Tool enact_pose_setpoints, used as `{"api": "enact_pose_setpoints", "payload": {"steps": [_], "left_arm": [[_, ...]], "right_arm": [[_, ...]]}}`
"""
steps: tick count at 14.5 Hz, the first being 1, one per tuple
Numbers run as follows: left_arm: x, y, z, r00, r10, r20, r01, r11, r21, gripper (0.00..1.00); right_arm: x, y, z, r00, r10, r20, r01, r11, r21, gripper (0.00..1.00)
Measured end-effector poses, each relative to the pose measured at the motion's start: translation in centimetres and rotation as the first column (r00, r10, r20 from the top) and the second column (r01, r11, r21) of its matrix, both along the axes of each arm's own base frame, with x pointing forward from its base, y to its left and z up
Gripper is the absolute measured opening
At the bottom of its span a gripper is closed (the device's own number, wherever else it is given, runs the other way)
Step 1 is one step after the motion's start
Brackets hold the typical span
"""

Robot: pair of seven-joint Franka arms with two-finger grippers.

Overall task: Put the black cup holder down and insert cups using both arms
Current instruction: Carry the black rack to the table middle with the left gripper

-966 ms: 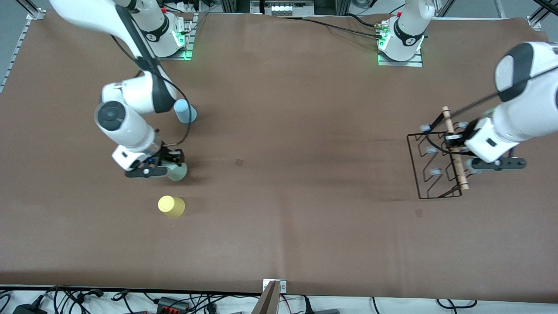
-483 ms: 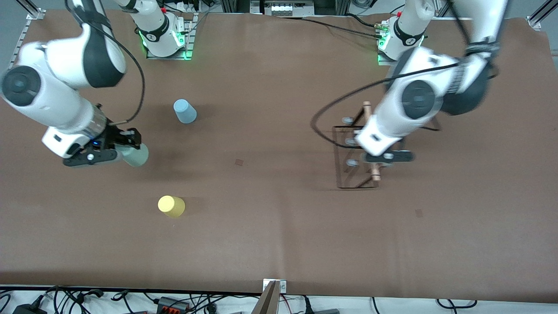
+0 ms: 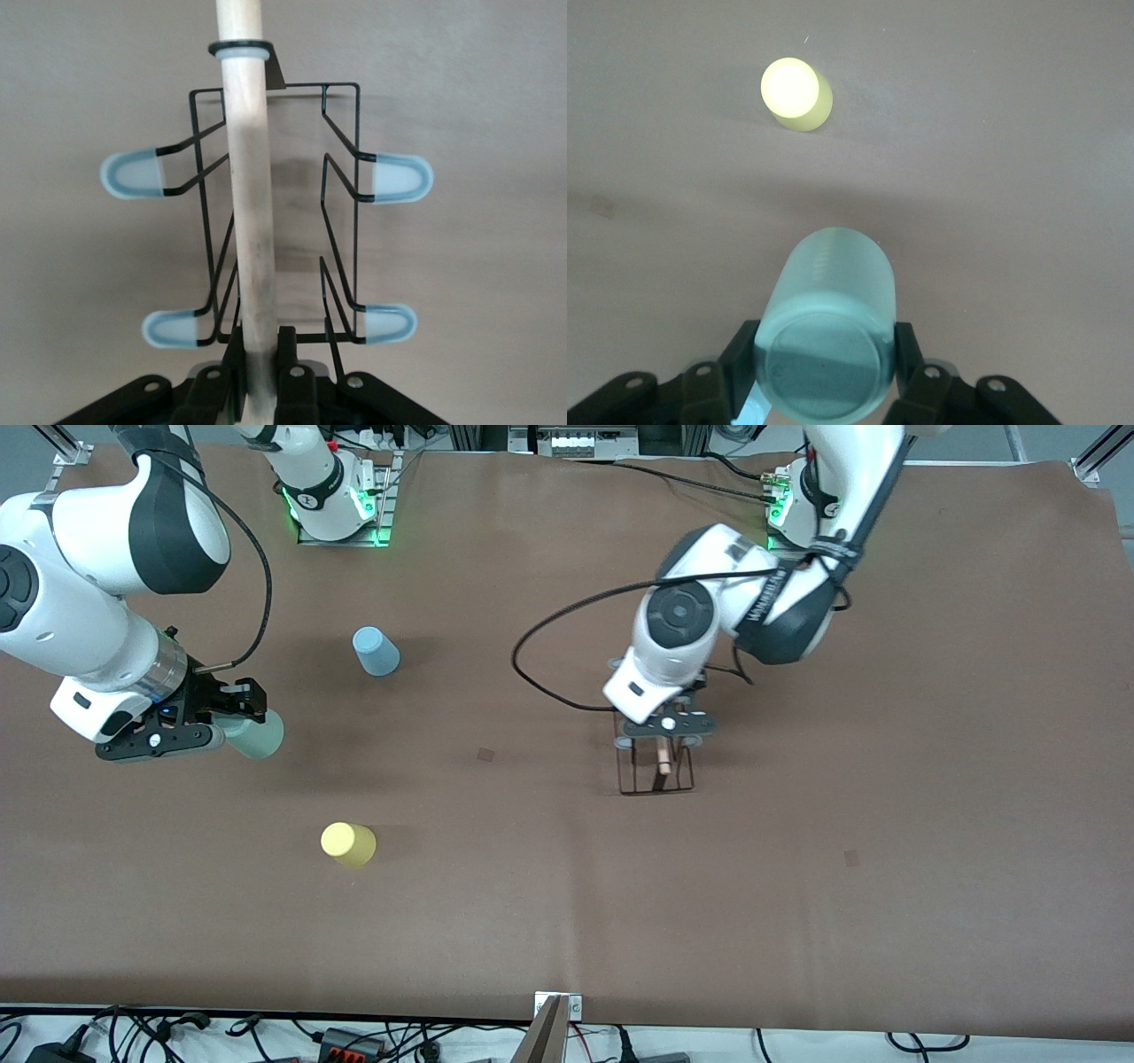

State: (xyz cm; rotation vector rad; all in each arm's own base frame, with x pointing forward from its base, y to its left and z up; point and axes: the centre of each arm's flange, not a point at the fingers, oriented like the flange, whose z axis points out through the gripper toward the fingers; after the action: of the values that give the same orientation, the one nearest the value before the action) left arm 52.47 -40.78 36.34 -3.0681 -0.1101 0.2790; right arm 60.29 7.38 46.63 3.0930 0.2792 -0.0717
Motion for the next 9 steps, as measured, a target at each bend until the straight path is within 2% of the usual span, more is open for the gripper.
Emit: {"api": "enact_pose_setpoints", "payload": {"steps": [3,6,9], "left_arm": [[-1.9,-2.4,-0.6,1.000,-0.001,-0.005,0.001,1.000,0.013,0.16],[-2.7,-3.6,-1.7,1.000,-0.009,-0.010,0.010,1.000,0.017,0.16],[-2.7,-4.4,-2.7,1.000,0.000,-0.002,0.000,1.000,0.009,0.16]], "right_arm": [[0.0,0.0,-0.1,1.000,0.001,-0.002,-0.001,1.000,0.000,0.65],[0.0,-0.5,-0.2,1.000,-0.005,-0.009,0.005,1.000,-0.003,0.65],[-0.3,-1.3,-0.7,0.998,0.025,-0.053,-0.026,1.000,-0.006,0.65]]}}
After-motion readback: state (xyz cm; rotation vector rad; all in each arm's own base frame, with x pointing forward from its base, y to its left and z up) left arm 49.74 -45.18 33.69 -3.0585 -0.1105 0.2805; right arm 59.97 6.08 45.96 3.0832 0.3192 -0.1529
